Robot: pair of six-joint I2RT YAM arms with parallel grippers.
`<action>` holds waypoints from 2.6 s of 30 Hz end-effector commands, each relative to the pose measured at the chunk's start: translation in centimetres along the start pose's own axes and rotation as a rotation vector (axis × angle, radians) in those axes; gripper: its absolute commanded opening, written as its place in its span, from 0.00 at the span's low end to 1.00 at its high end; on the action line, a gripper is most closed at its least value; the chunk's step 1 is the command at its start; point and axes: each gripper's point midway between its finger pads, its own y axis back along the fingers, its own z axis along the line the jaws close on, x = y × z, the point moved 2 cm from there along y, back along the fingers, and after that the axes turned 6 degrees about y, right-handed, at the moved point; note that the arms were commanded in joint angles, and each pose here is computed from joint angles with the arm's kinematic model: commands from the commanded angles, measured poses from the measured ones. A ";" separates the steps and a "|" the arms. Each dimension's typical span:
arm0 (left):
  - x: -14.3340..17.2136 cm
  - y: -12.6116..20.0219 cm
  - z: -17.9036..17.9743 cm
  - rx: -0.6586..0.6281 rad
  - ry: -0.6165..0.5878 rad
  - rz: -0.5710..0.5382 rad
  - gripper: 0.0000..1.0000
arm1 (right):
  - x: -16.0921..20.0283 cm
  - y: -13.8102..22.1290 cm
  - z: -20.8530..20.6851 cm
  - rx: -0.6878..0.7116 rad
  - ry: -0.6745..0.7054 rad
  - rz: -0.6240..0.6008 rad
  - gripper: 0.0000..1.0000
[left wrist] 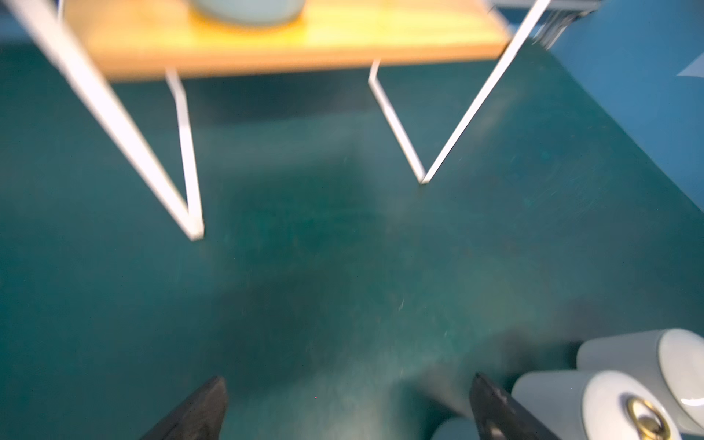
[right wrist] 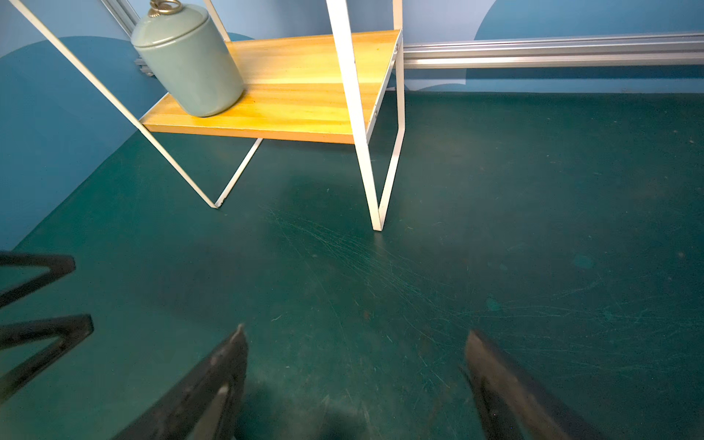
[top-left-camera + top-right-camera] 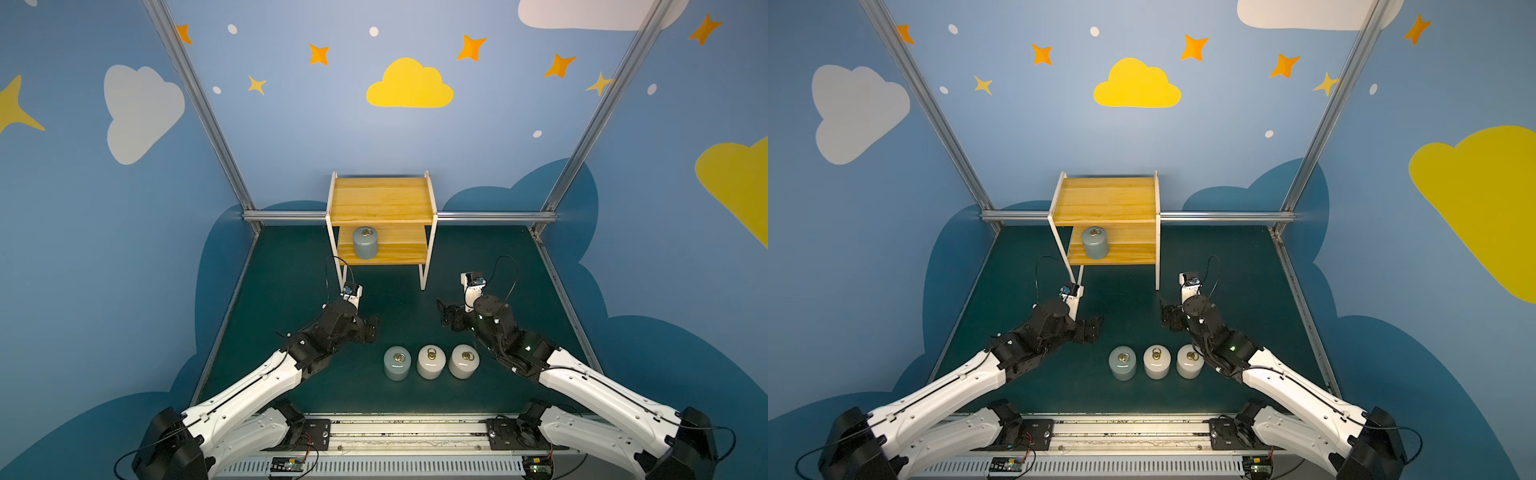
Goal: Remove the tea canisters from the shelf
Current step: Pick up the tea canister from the shelf.
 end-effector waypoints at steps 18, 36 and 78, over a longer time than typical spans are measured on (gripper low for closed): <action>-10.7 -6.1 -1.1 -0.049 -0.204 -0.408 1.00 | 0.1 -1.2 -0.2 -0.016 -0.015 0.016 0.91; -13.0 -9.9 0.2 -0.185 -0.243 -0.477 1.00 | 0.1 -1.3 -0.9 -0.003 -0.026 0.020 0.91; -17.2 -14.6 5.5 -0.210 -0.182 -0.509 1.00 | 0.4 -3.0 -1.9 0.008 -0.060 0.065 0.91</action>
